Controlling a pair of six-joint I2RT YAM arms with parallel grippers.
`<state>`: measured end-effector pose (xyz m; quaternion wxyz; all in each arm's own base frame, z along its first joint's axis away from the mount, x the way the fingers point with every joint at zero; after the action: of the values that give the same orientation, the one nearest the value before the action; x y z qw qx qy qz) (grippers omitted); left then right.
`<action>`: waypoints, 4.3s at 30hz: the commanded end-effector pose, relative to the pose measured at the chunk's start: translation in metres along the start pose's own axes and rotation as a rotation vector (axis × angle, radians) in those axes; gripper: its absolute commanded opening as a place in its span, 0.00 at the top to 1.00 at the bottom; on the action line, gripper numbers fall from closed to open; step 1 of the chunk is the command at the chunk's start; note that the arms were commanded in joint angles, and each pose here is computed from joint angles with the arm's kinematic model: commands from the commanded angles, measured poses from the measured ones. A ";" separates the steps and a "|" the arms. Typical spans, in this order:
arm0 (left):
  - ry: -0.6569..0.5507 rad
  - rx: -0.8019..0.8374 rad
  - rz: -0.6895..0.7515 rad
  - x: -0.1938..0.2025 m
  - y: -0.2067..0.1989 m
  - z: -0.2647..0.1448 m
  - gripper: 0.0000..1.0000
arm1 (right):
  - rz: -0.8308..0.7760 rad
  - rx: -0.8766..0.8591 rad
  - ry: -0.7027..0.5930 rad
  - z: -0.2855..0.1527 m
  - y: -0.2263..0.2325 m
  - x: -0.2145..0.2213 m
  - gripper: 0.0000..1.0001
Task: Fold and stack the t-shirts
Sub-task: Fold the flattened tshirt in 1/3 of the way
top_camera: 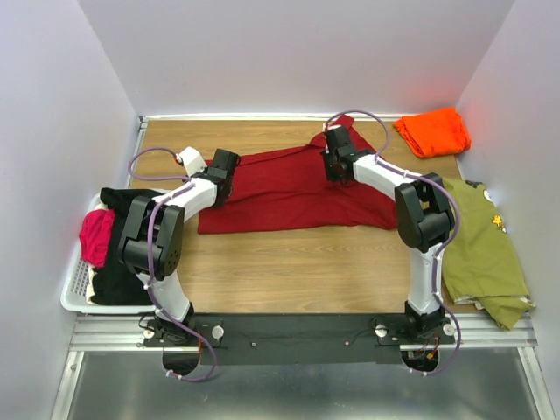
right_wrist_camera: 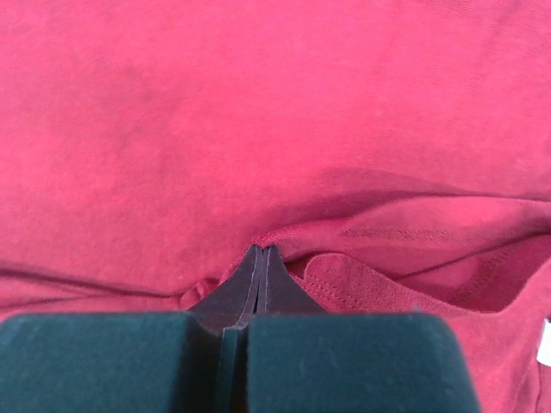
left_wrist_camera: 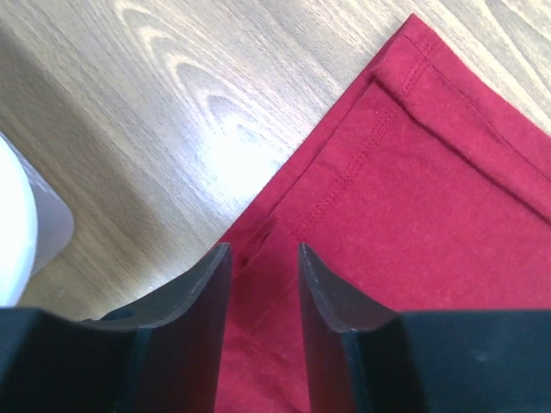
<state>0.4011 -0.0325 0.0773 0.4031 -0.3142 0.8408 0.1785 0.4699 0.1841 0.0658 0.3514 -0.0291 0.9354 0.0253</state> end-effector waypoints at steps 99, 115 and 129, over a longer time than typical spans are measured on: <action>-0.037 1.018 0.470 0.097 -0.322 -0.133 1.00 | 0.566 0.268 -0.042 0.009 -0.122 0.019 0.73; -0.184 0.926 0.334 0.041 -0.320 -0.139 1.00 | 0.553 0.282 -0.012 0.013 -0.123 0.033 0.78; -0.114 0.824 0.422 0.045 -0.293 -0.112 1.00 | 0.539 0.322 -0.083 0.013 -0.132 0.006 0.68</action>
<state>0.5181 -0.3629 0.0984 0.5119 0.0707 0.8476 -0.1206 0.4809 0.0657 0.0423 0.3613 0.2700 0.8925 -0.0024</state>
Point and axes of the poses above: each gripper's point midway between its finger pads, its own z axis out along the fingers, its own y axis along the line the jaws close on, x = y × z, the point moved 2 cm from there along -z, back along the fingers, and after that the axes turned 10 degrees about z, right-handed, at the moved point
